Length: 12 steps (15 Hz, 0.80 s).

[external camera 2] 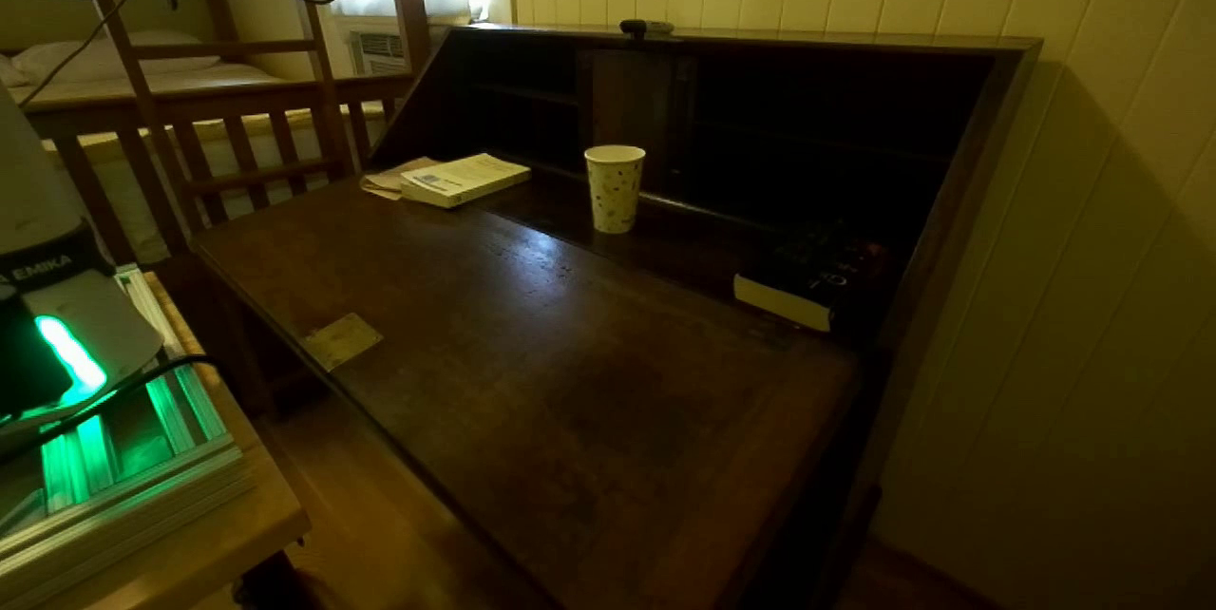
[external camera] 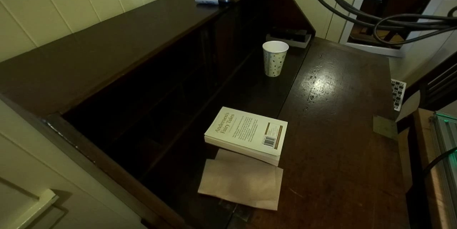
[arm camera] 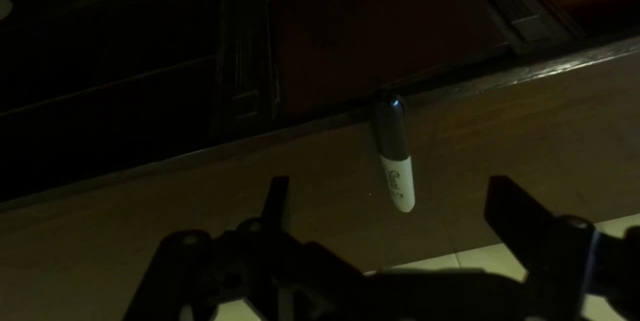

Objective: Pick up the marker and put it on the paper cup

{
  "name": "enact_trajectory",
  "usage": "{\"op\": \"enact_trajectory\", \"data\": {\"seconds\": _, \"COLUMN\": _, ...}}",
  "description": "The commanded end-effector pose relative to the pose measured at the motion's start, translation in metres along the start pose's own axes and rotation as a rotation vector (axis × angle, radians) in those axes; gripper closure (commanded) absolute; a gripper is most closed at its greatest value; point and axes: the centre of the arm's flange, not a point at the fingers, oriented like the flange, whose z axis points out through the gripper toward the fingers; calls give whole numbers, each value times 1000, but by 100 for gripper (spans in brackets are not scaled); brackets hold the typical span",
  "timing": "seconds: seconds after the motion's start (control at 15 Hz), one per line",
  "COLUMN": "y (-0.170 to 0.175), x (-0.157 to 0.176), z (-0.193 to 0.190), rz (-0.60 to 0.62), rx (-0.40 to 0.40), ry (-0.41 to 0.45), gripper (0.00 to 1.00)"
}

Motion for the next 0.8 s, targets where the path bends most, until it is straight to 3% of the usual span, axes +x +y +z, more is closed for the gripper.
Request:
{"op": "enact_trajectory", "data": {"seconds": 0.0, "y": -1, "x": 9, "z": 14, "rz": 11, "rx": -30, "ry": 56, "gripper": 0}}
{"op": "enact_trajectory", "data": {"seconds": 0.53, "y": -9, "x": 15, "z": 47, "rz": 32, "rx": -1, "ry": 58, "gripper": 0}}
{"op": "enact_trajectory", "data": {"seconds": 0.6, "y": -11, "x": 16, "z": 49, "rz": 25, "rx": 2, "ry": 61, "gripper": 7}}
{"op": "enact_trajectory", "data": {"seconds": 0.67, "y": -12, "x": 16, "z": 50, "rz": 21, "rx": 4, "ry": 64, "gripper": 24}}
{"op": "enact_trajectory", "data": {"seconds": 0.73, "y": -13, "x": 17, "z": 51, "rz": 15, "rx": 5, "ry": 68, "gripper": 32}}
